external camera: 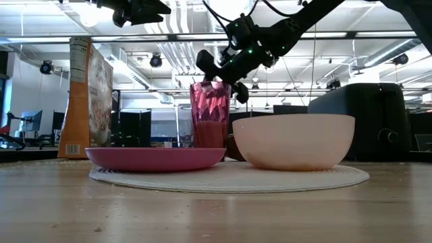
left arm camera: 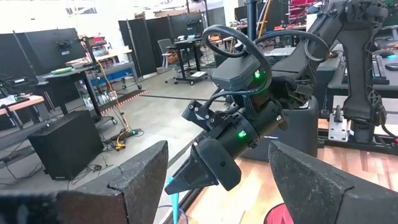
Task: Arrange a breakfast setting
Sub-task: Put the blue spoon beside the orange bowl
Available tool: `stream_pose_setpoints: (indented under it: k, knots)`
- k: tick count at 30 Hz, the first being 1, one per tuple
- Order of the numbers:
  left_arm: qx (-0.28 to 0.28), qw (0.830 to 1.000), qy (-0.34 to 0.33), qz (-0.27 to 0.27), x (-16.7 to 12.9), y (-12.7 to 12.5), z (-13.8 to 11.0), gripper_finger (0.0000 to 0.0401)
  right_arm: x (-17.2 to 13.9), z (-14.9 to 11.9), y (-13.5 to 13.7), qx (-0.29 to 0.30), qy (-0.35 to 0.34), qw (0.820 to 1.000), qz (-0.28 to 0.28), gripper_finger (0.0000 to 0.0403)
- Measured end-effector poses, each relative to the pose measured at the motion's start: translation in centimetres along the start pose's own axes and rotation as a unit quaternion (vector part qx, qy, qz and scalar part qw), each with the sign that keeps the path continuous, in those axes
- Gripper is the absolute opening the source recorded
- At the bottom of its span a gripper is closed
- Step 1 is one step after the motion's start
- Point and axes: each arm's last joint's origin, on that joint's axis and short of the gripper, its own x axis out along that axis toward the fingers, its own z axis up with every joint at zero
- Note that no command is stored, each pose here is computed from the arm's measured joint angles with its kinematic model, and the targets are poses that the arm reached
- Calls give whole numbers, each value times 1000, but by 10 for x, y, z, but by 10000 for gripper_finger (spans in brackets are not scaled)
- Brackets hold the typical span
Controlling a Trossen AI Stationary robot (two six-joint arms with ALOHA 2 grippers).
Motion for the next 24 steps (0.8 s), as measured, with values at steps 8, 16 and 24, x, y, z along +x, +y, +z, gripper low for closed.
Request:
stream_pose_setpoints:
  k: [8, 16, 24]
  knots:
    - [4, 1000, 0, 0, 0, 0, 0, 261, 0, 0, 0, -13, 1, 1000, -1, 182]
    - [11, 1000, 0, 0, 0, 0, 0, 261, 0, -2, -2, -36, 9, 999, -10, 182]
    - [11, 1000, -1, 0, 0, 0, 0, 261, 0, -3, -2, -33, 10, 999, -11, 181]
